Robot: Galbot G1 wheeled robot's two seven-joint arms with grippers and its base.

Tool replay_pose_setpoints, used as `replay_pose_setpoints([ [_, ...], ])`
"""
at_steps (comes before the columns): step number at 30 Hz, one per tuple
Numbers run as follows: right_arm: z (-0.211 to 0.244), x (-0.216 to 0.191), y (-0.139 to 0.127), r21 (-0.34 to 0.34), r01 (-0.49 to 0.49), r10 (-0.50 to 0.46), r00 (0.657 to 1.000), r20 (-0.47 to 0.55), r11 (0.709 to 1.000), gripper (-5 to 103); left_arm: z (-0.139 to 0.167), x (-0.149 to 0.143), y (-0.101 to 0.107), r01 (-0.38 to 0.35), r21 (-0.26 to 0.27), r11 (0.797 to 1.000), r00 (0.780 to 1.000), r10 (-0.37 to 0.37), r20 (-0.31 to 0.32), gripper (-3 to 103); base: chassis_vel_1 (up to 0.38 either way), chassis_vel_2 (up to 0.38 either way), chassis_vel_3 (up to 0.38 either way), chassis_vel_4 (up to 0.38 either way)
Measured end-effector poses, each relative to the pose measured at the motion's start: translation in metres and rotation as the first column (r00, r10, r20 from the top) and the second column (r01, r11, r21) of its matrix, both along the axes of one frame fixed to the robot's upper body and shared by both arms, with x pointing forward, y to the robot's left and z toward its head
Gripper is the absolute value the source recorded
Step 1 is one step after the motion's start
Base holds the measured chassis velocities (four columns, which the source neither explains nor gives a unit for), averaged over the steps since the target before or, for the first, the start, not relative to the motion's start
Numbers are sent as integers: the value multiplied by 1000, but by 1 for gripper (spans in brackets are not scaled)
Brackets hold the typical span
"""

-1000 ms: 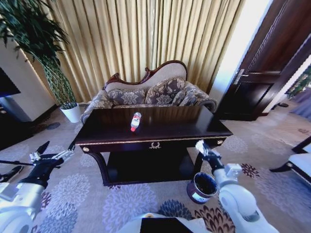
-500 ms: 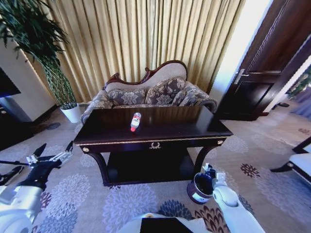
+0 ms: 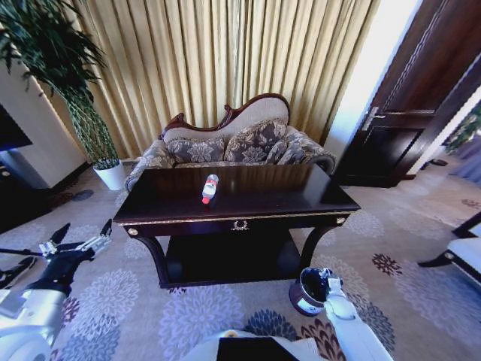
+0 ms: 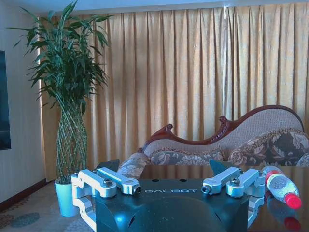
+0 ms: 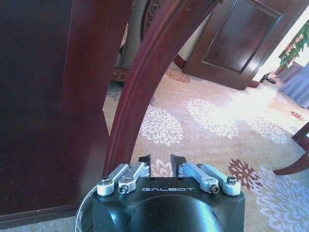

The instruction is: Move to the front of the table and place the trash on the table into the trash bin.

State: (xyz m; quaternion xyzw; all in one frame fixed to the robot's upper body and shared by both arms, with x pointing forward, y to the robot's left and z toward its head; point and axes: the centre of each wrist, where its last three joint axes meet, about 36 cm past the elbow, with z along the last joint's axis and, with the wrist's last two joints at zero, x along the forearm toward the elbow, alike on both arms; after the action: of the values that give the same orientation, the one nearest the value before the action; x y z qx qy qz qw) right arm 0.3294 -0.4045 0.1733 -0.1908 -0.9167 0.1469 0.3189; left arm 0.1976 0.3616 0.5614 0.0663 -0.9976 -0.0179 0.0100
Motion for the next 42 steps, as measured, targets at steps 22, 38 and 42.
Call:
replay_pose_setpoints([
  [22,13,0,1,46,32,-34,999,42,998,97,2,1,1,12,14,1000,1000,-12,1,100,0,0,0,0],
  [38,17,-5,-6,72,60,-64,997,45,996,100,2,1,2,10,16,1000,1000,-11,1,100,0,0,0,0],
  [42,34,-4,0,161,87,-100,992,73,983,100,2,0,1,7,10,1000,1000,-7,2,100,0,0,0,0],
])
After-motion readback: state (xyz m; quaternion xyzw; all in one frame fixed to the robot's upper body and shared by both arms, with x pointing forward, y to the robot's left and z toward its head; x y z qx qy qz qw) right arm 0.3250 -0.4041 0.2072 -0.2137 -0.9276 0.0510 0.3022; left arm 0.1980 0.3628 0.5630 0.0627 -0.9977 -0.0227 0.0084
